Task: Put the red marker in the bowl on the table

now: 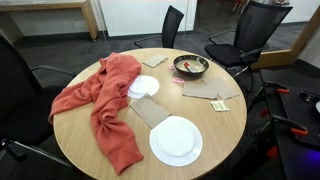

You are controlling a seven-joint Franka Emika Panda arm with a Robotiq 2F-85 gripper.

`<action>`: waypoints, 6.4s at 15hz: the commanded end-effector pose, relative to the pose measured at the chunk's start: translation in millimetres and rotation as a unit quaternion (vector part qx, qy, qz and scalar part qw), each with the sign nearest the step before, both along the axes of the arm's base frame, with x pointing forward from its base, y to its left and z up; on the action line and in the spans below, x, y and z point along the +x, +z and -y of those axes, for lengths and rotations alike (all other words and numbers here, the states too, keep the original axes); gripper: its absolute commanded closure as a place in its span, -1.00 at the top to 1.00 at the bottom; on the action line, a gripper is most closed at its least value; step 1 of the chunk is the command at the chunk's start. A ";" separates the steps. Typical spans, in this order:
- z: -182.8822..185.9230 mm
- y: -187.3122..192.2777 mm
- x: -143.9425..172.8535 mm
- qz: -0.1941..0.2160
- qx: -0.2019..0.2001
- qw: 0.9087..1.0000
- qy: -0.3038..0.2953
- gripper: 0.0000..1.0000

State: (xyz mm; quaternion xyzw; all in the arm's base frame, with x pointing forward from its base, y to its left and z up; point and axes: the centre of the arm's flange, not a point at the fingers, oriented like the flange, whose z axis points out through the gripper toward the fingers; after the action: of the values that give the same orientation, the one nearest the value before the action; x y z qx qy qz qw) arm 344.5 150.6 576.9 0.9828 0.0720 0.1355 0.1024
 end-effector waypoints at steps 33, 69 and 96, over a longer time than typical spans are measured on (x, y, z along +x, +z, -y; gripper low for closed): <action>234.4 -166.7 126.5 -0.008 0.153 0.906 -0.394 1.00; 326.4 -360.6 224.9 -0.037 0.136 0.822 -0.552 1.00; 339.3 -462.8 233.3 -0.075 0.094 0.818 -0.563 0.35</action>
State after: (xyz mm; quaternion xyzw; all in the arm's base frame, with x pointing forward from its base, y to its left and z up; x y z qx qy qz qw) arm 575.1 -188.1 117.3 0.8692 -0.4904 -0.0166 0.0610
